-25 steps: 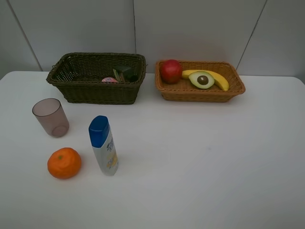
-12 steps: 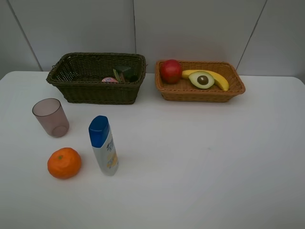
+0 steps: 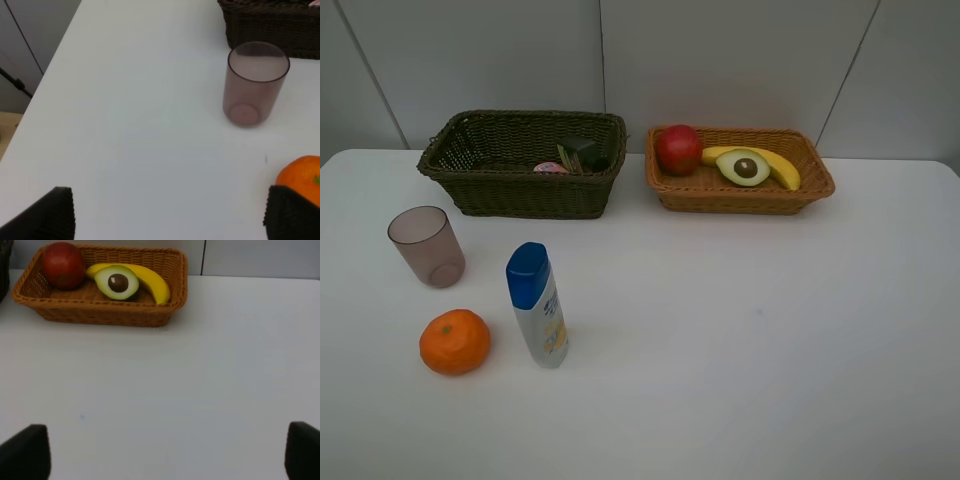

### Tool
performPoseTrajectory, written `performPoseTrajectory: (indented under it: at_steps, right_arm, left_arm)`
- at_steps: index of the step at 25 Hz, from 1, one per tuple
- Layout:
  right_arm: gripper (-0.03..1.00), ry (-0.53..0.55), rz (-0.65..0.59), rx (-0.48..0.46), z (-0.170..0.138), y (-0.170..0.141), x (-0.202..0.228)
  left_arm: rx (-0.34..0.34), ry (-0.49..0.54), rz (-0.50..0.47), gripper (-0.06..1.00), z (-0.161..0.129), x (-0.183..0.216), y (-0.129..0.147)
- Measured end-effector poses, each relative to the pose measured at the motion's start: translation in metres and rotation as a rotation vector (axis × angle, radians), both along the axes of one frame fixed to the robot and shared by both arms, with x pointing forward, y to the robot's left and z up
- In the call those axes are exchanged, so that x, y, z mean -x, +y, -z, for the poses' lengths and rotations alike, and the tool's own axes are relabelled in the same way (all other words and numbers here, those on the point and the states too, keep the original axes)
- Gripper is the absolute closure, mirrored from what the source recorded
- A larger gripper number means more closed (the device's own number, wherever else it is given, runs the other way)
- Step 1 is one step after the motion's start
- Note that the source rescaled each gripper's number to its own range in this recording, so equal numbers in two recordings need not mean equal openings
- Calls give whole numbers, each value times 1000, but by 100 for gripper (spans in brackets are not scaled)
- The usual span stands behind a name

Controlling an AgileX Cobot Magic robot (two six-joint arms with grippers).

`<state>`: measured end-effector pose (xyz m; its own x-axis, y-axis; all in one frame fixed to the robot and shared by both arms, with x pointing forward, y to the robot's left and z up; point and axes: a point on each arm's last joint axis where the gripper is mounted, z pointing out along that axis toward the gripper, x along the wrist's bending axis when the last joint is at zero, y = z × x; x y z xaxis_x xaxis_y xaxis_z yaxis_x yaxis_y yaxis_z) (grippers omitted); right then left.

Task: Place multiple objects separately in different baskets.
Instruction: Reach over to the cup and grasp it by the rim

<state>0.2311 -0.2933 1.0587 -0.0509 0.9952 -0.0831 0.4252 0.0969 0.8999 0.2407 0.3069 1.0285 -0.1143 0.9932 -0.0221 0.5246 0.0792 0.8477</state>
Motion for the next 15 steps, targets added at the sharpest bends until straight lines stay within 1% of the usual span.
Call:
performPoseTrajectory:
  at_steps: [6,12,15]
  right_arm:
    - [-2,0,0,0,0,0,0]
    - [-2,0,0,0,0,0,0]
    - [-2,0,0,0,0,0,0]
  left_arm:
    - [2,0,2,-5,0,0,0]
    - [27,2,17,-5,0,0,-3]
    - [35,42,23,-5,-2,-5,-3]
